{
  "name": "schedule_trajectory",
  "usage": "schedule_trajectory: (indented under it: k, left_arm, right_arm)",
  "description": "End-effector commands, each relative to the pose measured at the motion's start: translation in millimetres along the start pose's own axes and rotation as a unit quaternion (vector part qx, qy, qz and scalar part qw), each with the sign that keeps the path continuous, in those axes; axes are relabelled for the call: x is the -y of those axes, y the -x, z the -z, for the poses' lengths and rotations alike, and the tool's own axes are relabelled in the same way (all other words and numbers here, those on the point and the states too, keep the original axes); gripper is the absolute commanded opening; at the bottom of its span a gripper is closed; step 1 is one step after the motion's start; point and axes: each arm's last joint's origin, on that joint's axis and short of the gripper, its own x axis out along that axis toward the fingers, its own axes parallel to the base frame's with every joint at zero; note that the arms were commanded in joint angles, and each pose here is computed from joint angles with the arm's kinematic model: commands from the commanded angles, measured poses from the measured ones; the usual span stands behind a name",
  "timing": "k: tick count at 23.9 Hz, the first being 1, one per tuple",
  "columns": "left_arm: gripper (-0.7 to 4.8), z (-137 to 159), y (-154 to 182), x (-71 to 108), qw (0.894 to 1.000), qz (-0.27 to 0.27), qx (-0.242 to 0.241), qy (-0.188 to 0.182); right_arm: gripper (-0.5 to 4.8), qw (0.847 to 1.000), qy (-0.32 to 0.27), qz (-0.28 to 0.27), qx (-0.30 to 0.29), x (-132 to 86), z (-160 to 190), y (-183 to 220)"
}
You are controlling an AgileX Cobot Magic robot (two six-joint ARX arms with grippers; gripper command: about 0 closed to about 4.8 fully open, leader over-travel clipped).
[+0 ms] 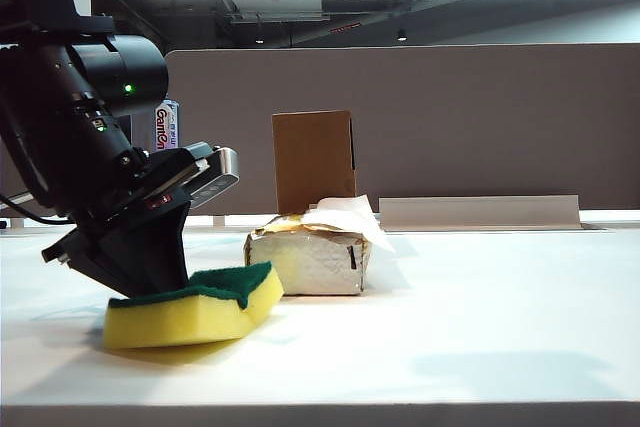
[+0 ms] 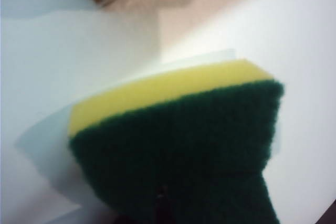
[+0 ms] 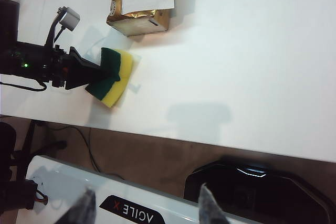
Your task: Move the sponge from right to left to wipe the table, avoiding obstacles on the table, and finally reaching the bottle of mineral water.
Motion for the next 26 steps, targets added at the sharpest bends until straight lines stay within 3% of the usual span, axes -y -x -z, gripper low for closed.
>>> schedule_trajectory:
  k: [1,3,10,18,26]
  left_arm:
    - [-0.06,16,-10,-10.3,0.996,-0.074,-0.058,0.007]
    - [-0.06,23,-13,-13.8,0.994,-0.083,-0.070,0.012]
    - [-0.06,58,-7,-50.6,0.987,-0.097,-0.106,0.077]
    - [-0.06,72,16,-76.3,0.979,-0.137,-0.098,0.118]
    - [-0.06,97,49,-105.1,0.963,-0.146,-0.095,0.204]
  right_arm:
    - [2.52,1.000,0.006,-0.004,0.010,-1,-2,1]
    - [2.51,1.000,0.006,-0.004,0.009,-1,-2,1]
    - [2.52,1.000,0.007,-0.004,0.010,-1,-2,1]
    - [2.51,1.000,0.008,-0.003,0.012,-1,-2,1]
    - [2.51,1.000,0.011,-0.004,0.017,-2,-3,1]
